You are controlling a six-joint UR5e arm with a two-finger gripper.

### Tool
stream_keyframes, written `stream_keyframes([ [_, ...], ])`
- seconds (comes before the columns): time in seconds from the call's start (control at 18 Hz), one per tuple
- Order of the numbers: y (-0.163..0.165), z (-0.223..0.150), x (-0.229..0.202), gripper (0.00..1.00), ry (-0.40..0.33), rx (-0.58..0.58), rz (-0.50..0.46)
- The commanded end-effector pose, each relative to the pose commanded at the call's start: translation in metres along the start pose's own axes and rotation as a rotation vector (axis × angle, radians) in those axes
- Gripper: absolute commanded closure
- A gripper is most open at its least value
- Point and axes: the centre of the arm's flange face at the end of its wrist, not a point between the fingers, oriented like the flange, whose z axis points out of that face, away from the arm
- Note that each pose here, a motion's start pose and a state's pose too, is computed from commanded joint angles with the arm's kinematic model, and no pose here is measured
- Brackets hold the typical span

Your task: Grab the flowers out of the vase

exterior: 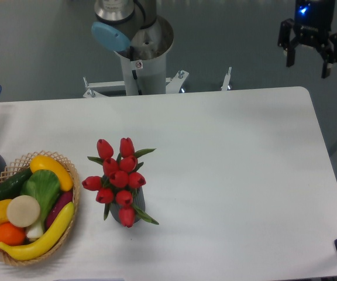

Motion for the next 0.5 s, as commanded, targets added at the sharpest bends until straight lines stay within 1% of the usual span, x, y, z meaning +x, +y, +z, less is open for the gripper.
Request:
stream_keyframes([
  [0.22,-0.003,-0.004,0.0,0.0,0.0,-0.001,0.003],
  [0.39,0.0,0.003,0.008,0.0,0.025,0.008,-0.019],
  [0.5,-0.003,0.012,0.019,0.0,0.035,0.026,-0.05],
])
